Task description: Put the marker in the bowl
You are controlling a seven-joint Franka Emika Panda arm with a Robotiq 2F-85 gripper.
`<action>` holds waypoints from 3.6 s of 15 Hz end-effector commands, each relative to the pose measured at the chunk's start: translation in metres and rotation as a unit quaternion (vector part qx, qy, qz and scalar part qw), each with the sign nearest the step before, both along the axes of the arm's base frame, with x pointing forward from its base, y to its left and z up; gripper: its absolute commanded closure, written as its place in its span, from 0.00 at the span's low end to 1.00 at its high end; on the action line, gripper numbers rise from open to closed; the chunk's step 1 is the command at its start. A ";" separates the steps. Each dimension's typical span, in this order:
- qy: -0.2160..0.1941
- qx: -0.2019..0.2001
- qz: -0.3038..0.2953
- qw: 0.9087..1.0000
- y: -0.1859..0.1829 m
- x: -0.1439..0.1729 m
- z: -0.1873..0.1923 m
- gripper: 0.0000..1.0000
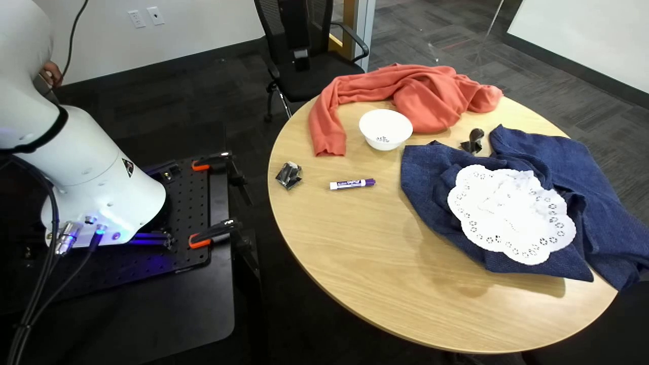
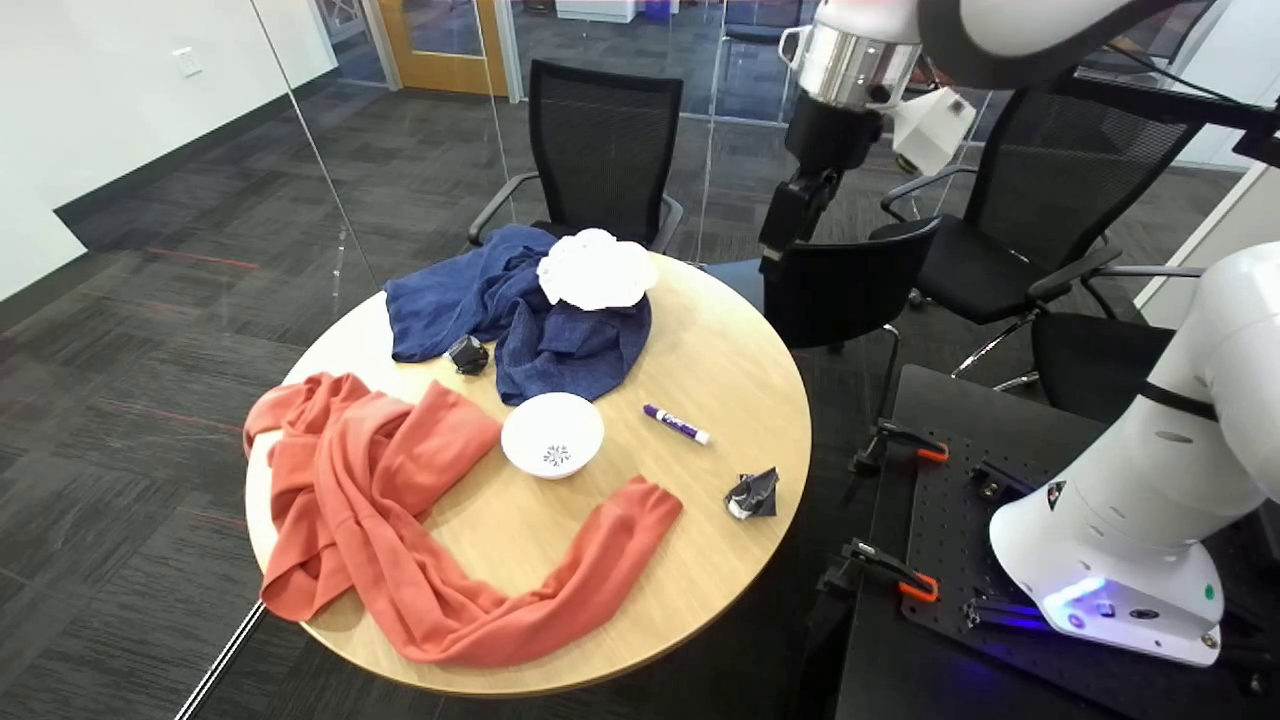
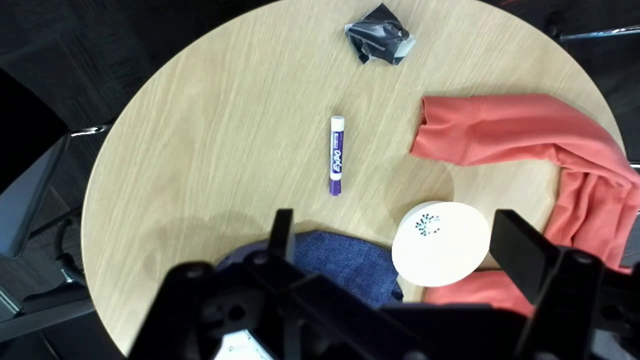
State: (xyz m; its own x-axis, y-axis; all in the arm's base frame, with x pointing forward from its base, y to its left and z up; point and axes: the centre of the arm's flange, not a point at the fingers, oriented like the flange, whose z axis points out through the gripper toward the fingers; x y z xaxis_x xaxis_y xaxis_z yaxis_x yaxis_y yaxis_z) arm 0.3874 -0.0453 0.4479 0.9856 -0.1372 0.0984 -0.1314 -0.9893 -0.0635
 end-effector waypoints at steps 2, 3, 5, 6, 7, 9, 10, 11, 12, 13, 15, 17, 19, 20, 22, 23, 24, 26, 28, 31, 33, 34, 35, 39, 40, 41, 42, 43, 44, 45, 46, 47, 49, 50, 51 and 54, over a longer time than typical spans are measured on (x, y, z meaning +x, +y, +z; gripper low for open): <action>0.011 -0.007 -0.020 1.000 0.021 0.026 -0.035 0.00; 0.010 -0.008 -0.005 1.000 0.014 0.014 -0.025 0.00; 0.018 -0.009 -0.005 1.000 0.016 0.017 -0.033 0.00; 0.017 -0.009 -0.005 1.000 0.016 0.017 -0.032 0.00; 0.015 -0.009 -0.006 1.000 0.015 0.016 -0.031 0.00; 0.014 -0.009 -0.006 1.000 0.015 0.016 -0.030 0.00; 0.012 -0.002 -0.006 1.000 0.013 0.018 -0.033 0.00; 0.008 -0.002 -0.007 1.000 0.010 0.023 -0.041 0.00; 0.005 0.003 -0.006 1.000 0.006 0.029 -0.049 0.00; -0.002 0.002 -0.013 1.000 0.003 0.037 -0.059 0.00; -0.014 -0.005 -0.020 1.000 -0.006 0.051 -0.079 0.00; -0.019 -0.010 -0.027 0.999 -0.010 0.063 -0.102 0.00; -0.015 -0.010 -0.033 0.999 -0.010 0.076 -0.130 0.00; -0.012 -0.018 -0.037 0.999 -0.009 0.081 -0.146 0.00; -0.004 -0.019 -0.037 0.999 -0.007 0.086 -0.172 0.00; 0.000 -0.020 -0.038 0.999 -0.006 0.089 -0.184 0.00; 0.003 -0.023 -0.039 0.999 -0.006 0.092 -0.196 0.00; 0.006 -0.019 -0.033 0.999 -0.004 0.100 -0.217 0.00; 0.013 -0.026 -0.035 0.999 -0.002 0.110 -0.236 0.00; 0.024 -0.026 -0.036 0.999 -0.001 0.123 -0.260 0.00; 0.035 -0.023 -0.035 0.999 -0.002 0.132 -0.274 0.00; 0.039 -0.023 -0.035 0.998 -0.003 0.136 -0.280 0.00; 0.044 -0.024 -0.036 0.998 -0.004 0.139 -0.286 0.00; 0.067 -0.023 -0.040 0.997 -0.009 0.144 -0.307 0.00; 0.073 -0.024 -0.040 0.996 -0.010 0.145 -0.312 0.00; 0.078 -0.024 -0.041 0.996 -0.011 0.144 -0.316 0.00; 0.082 -0.024 -0.042 0.995 -0.012 0.144 -0.319 0.00; 0.084 -0.024 -0.043 0.995 -0.013 0.144 -0.322 0.00; 0.087 -0.024 -0.044 0.995 -0.014 0.143 -0.325 0.00; 0.088 -0.024 -0.045 0.995 -0.014 0.143 -0.328 0.00; 0.090 -0.024 -0.045 0.995 -0.015 0.142 -0.330 0.00; 0.092 -0.024 -0.045 0.994 -0.016 0.142 -0.332 0.00; 0.095 -0.025 -0.045 0.994 -0.016 0.142 -0.335 0.00; 0.096 -0.025 -0.045 0.994 -0.016 0.142 -0.336 0.00; 0.097 -0.025 -0.045 0.994 -0.016 0.141 -0.338 0.00; 0.101 -0.027 -0.046 0.993 -0.017 0.140 -0.342 0.00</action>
